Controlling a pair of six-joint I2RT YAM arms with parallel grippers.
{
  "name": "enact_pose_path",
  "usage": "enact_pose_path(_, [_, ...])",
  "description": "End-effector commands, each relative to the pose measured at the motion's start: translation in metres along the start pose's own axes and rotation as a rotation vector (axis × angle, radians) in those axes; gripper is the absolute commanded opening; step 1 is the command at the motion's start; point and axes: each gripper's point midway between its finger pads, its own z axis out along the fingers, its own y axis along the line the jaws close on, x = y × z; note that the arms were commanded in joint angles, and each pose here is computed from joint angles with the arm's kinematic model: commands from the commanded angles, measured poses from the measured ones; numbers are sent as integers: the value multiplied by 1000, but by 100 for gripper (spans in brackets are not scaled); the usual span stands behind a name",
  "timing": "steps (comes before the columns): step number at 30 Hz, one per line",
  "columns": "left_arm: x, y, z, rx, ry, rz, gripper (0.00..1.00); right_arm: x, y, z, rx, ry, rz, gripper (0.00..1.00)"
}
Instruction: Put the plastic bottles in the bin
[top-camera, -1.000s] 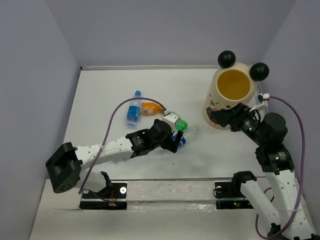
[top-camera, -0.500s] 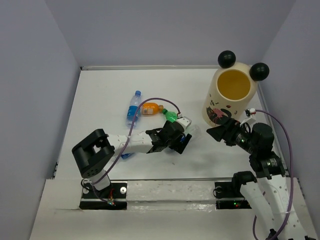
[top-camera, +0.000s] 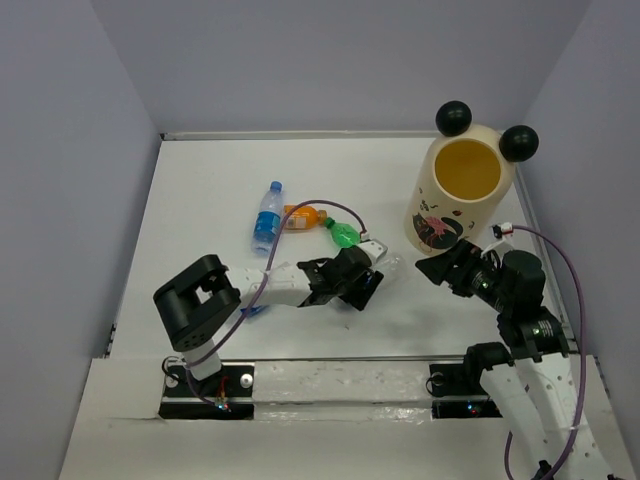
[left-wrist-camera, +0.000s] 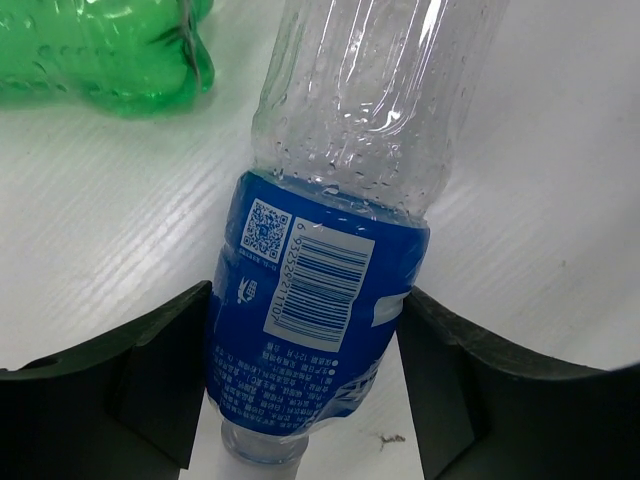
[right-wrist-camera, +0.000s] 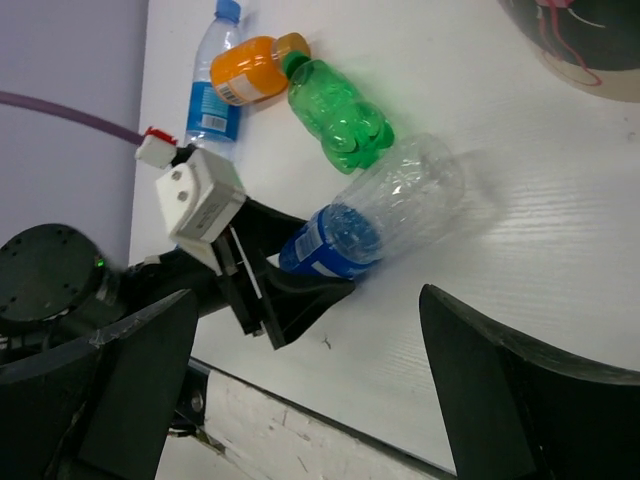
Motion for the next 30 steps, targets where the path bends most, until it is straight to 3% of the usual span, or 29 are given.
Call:
enact_pose_path(1, [-34, -27, -36, 134, -141, -33, 71, 2, -19, 3, 87, -24, 43, 98])
enact_pose_path(4, [-46, -41, -58, 229, -213, -63, 71, 9, -24, 7, 85, -4, 72, 99])
enact_pose_path(10, [-68, -71, -97, 429, -339, -108, 71, 21, 0, 16, -95, 62, 98, 100])
enact_pose_path(23, [-75, -99, -118, 566, -369, -77, 71, 17, 24, 16, -224, 78, 60, 99])
enact_pose_path(30, [-74, -101, -124, 582, -380, -62, 71, 4, 32, 22, -247, 49, 52, 92])
